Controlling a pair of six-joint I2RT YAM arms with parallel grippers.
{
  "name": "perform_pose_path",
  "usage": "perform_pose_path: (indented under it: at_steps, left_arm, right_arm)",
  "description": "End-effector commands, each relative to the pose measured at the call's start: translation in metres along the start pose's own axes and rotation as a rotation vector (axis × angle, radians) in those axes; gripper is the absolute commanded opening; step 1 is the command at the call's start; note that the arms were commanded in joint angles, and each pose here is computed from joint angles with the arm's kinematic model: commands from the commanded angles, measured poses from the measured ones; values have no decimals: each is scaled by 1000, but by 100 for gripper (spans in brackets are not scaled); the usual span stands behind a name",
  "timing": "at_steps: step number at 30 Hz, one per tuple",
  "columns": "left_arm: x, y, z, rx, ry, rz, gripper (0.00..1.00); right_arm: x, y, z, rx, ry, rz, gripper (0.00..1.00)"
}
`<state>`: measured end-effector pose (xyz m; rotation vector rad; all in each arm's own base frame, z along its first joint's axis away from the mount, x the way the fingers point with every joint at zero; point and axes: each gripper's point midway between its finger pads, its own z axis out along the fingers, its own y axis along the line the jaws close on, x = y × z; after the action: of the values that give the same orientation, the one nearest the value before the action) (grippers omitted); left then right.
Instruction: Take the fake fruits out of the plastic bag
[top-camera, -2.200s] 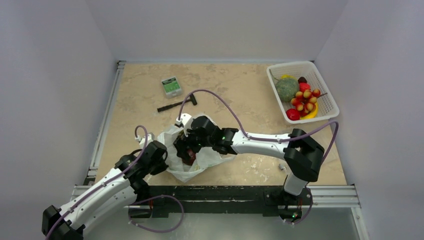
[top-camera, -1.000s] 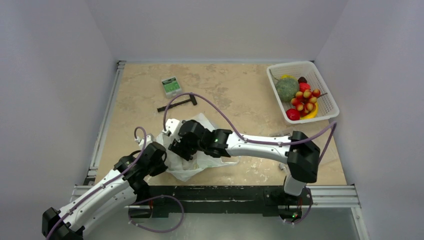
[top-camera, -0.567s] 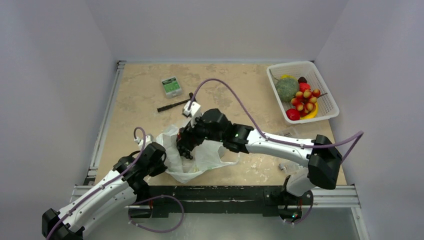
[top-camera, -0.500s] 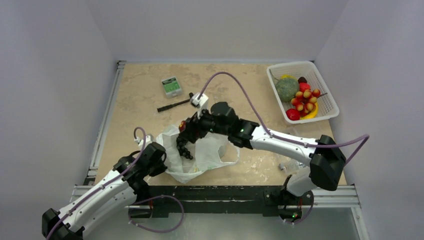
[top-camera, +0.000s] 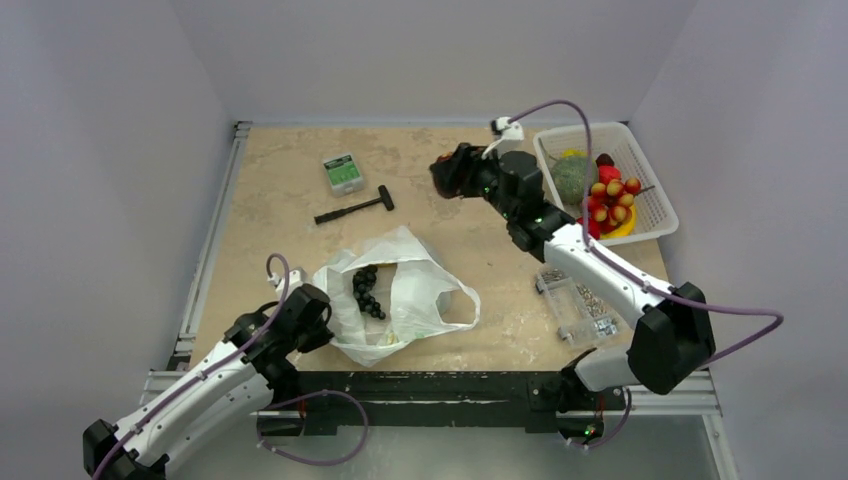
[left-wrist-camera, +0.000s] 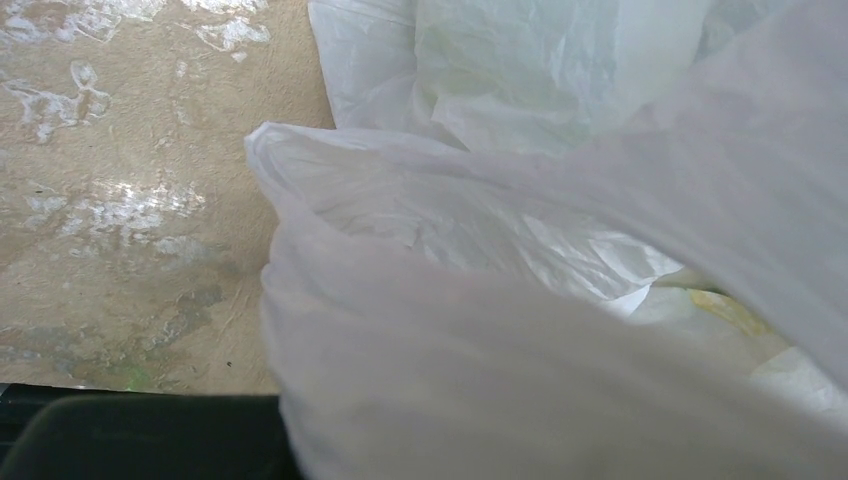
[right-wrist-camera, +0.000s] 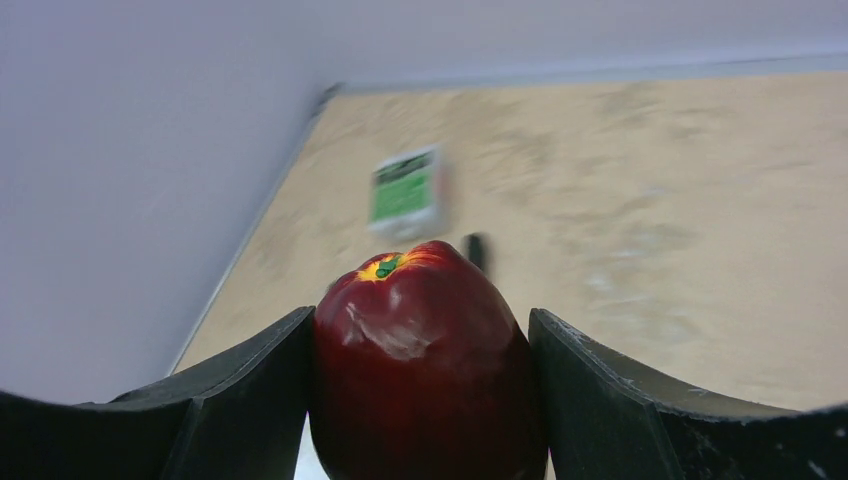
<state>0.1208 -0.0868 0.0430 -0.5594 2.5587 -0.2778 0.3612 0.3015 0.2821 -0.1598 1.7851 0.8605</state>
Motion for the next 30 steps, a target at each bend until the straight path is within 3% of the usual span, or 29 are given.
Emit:
perform_pose_path:
  at_steps: [1,12,21,26,30]
  left_arm:
    - [-11,-13,-10,37,-24,13,0]
    - [-8,-15,-16,78,-16,17,0]
    - [-14,-28,-21,115,-19,19,0]
    - [-13,-28,-23,120,-16,18,0]
    - [-13,-28,-24,120,-10,16,0]
  right_arm:
    - [-56,-115,-26,474,-210,79,0]
    - [-103,-308,-137,1127,-394,120,0]
    - [-109,-376,-190,1410,-379,47,6]
    - [-96,-407,-196,1511,-310,25,6]
    - [-85,-420,-186,1497,-253,25,14]
